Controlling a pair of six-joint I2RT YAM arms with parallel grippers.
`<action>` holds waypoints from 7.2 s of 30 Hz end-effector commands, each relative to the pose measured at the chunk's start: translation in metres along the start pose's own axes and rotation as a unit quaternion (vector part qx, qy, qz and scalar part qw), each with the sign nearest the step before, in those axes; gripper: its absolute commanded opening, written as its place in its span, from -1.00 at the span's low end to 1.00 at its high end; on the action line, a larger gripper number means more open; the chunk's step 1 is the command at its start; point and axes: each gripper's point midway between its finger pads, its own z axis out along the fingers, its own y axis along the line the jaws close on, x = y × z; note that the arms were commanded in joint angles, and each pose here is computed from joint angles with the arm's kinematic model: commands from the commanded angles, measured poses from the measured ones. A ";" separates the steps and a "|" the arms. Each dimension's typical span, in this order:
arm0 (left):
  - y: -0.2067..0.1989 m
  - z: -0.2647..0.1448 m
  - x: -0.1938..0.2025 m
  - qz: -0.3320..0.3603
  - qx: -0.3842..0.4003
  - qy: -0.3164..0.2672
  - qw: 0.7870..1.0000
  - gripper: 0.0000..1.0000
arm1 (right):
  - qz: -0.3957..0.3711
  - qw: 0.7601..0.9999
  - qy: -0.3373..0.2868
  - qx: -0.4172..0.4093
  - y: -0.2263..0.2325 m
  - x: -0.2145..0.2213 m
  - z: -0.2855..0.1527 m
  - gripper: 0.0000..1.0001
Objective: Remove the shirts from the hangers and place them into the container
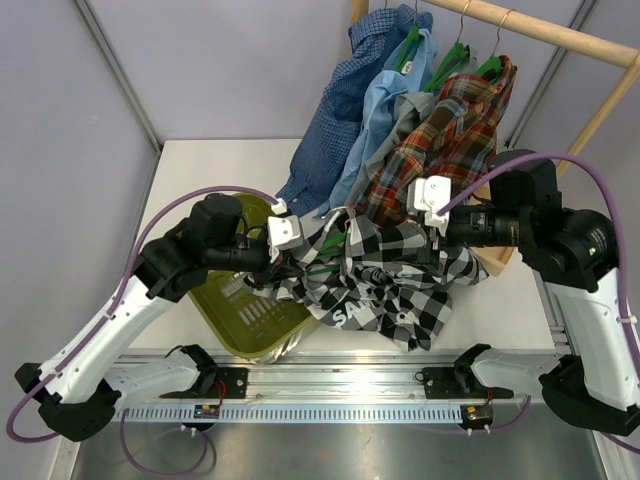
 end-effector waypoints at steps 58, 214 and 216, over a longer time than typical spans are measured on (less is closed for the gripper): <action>0.121 0.031 -0.095 -0.284 -0.314 -0.244 0.873 -0.56 | 0.374 0.918 -0.075 0.107 -0.056 0.023 0.015 -1.00; 0.072 -0.090 -0.083 0.116 -0.180 -0.183 0.959 0.98 | -0.052 0.999 0.008 -0.010 -0.037 0.043 0.003 -1.00; 0.064 -0.080 -0.090 0.130 -0.152 -0.185 0.962 0.98 | -0.060 0.998 0.005 -0.030 -0.034 0.041 0.005 -1.00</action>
